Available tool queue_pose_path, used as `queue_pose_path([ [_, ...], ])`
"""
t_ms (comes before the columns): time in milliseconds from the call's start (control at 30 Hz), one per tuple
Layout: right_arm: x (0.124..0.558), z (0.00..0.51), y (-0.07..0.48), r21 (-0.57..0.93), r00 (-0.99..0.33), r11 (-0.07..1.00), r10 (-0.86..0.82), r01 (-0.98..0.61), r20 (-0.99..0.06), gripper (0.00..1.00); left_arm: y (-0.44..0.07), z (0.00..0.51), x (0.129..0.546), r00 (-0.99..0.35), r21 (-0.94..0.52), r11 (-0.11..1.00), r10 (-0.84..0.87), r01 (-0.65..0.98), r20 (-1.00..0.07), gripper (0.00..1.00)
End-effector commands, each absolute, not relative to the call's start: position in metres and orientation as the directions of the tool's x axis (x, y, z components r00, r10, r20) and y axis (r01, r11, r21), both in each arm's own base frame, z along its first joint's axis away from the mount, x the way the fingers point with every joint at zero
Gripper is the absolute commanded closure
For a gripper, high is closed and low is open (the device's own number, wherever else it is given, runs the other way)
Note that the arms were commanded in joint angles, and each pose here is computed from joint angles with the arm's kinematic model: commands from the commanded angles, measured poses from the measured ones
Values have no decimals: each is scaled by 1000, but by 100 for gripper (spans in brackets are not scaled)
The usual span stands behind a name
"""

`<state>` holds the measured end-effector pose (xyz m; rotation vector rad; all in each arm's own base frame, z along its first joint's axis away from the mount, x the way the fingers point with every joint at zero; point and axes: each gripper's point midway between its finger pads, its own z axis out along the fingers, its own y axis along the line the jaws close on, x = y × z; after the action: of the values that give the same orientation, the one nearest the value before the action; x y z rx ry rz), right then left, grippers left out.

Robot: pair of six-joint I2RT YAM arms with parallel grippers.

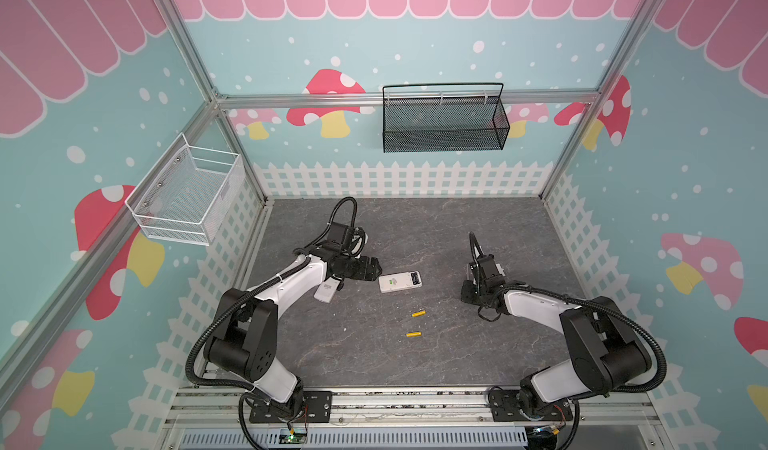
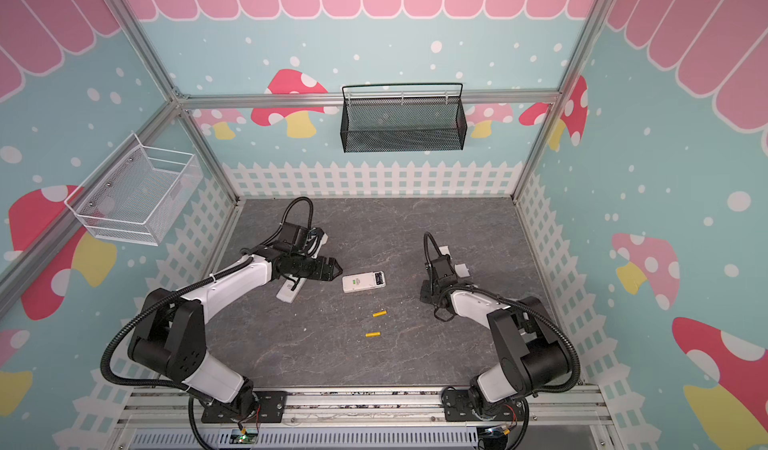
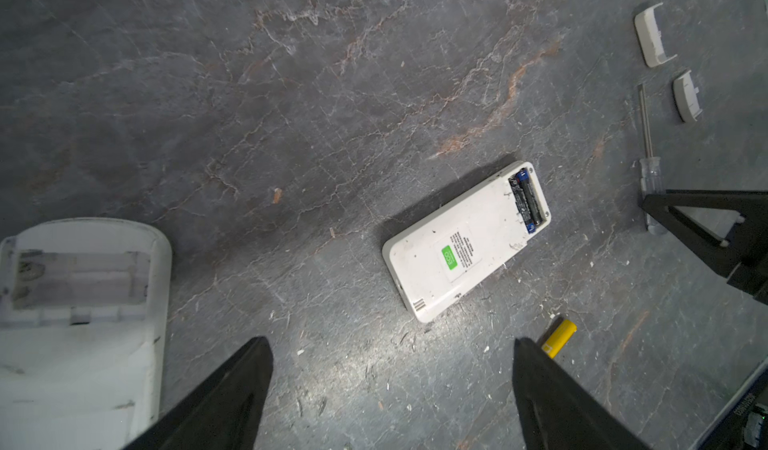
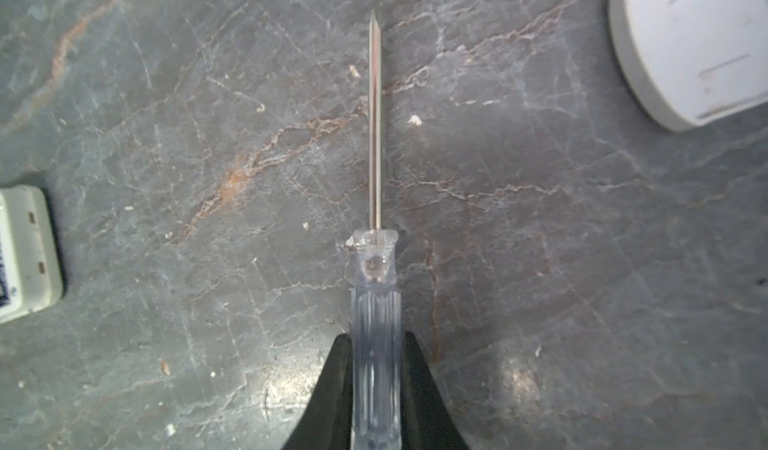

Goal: Unload the batteries from the remote control
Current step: 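Grasp the clear-handled screwdriver by its handle with the right gripper, then lift the screwdriver and carry it toward the remote with the right gripper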

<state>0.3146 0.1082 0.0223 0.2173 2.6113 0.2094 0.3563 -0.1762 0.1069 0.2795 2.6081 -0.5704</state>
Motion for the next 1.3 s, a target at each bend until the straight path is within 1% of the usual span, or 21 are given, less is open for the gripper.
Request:
queue_pose_path([
  [0,300,17,102,160,-872,981,175,113,-458,90,-175,131,364,-838,-308,891,131,334,-529,8],
  [67,300,18,101,151,-870,984,153,91,-469,92,-176,137,365,-828,-300,885,150,357,-541,8],
  [167,303,29,105,154,-864,987,120,50,-490,93,-173,149,369,-812,-266,885,184,382,-554,7],
  [300,312,49,110,174,-815,985,97,-5,-571,94,-173,164,372,-785,-233,877,222,420,-578,7],
  [467,324,73,125,202,-773,973,43,-112,-633,93,-170,175,372,-758,-193,862,280,468,-589,7],
  [633,329,94,139,203,-715,950,-31,-239,-698,93,-166,183,378,-760,-201,858,281,472,-586,4],
  [800,327,109,144,177,-630,929,-72,-324,-773,94,-165,194,377,-744,-200,846,293,494,-600,1],
  [967,327,121,151,157,-573,907,-106,-391,-813,94,-164,199,373,-737,-206,838,294,505,-609,1],
  [1100,326,130,157,137,-534,885,-140,-445,-834,95,-162,211,371,-735,-241,825,273,511,-621,1],
  [1267,327,136,160,75,-467,863,-195,-500,-862,95,-163,223,370,-732,-293,802,242,520,-637,1],
])
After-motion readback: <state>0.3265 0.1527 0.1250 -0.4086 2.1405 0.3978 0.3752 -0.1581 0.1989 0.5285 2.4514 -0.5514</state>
